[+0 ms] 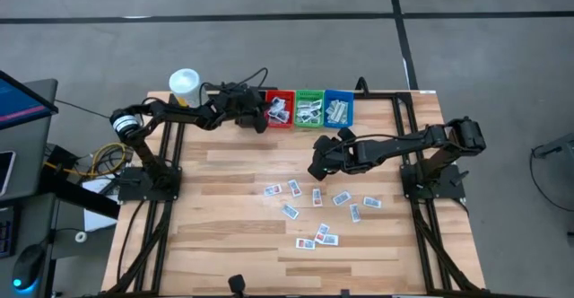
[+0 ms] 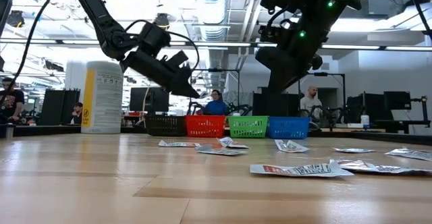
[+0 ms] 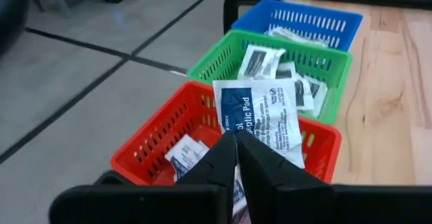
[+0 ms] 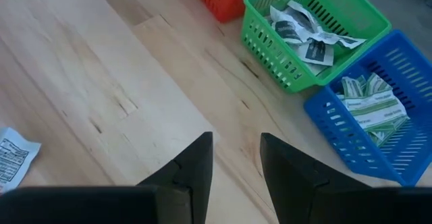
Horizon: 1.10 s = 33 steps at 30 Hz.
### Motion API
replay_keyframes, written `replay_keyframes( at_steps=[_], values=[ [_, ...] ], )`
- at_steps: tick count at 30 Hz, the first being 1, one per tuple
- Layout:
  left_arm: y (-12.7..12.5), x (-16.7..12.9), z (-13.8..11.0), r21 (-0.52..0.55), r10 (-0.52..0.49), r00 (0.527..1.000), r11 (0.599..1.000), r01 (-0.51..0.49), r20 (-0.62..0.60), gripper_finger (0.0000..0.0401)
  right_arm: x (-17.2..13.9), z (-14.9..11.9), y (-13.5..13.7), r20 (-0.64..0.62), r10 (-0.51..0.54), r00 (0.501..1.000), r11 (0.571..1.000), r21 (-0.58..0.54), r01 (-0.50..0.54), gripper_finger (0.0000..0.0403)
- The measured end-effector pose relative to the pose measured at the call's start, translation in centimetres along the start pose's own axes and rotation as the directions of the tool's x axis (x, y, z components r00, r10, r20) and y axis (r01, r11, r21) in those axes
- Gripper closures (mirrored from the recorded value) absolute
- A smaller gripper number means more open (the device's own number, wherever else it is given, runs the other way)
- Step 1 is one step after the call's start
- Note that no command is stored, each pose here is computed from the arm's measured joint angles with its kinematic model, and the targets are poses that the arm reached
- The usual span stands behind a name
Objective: Pick & Place First Aid Supplies
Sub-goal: Put the alcohol pad into the red bin, then put the ointment pack into the black bin
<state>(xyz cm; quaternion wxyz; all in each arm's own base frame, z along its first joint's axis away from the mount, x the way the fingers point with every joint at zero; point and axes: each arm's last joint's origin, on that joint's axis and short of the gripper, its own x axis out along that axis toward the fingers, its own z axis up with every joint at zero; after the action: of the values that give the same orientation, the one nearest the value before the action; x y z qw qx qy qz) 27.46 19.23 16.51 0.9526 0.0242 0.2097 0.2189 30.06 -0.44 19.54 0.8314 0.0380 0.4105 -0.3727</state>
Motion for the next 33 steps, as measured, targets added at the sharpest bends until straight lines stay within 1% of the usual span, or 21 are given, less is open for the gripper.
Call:
replay_keyframes(
  at_steps=[5,18,20,23,25,28,33],
  values=[
    [0.1,0.0,0.3,0.004,0.006,1.0,1.0,-0.006,0.028,0.0373,0.0,0.0,0.0,0.0,0.0,1.0,1.0,0.002,0.0,0.0285],
    [0.1,0.0,0.3,0.0,0.006,0.999,1.0,-0.006,0.031,0.0342,0.0,0.0,0.1,-0.01,0.022,1.0,1.0,0.005,-0.022,0.0285],
    [0.1,0.0,0.3,-0.017,0.006,0.999,1.0,-0.006,0.031,0.0339,0.0,0.0,0.1,-0.009,0.023,1.0,1.0,0.005,-0.023,0.0285],
    [0.0,0.0,0.3,-0.078,0.004,1.0,0.997,-0.002,0.031,0.0339,0.0,0.0,0.1,-0.007,0.024,1.0,1.0,0.007,-0.024,0.0285],
    [-0.2,-0.2,0.6,-0.098,0.001,0.999,0.995,0.002,0.037,0.0341,0.0,0.0,0.1,-0.007,0.025,1.0,1.0,0.007,-0.025,0.0285],
    [-0.7,-0.5,1.1,-0.096,-0.012,0.998,0.995,0.018,0.054,0.0345,-0.1,0.0,0.2,-0.008,0.035,0.999,0.999,0.005,-0.035,0.0285],
    [-2.0,-1.7,3.1,-0.071,-0.044,0.992,0.996,0.053,0.121,0.0344,-0.3,-0.1,0.6,-0.011,0.069,0.998,0.998,-0.002,-0.069,0.0285]
  ],
)
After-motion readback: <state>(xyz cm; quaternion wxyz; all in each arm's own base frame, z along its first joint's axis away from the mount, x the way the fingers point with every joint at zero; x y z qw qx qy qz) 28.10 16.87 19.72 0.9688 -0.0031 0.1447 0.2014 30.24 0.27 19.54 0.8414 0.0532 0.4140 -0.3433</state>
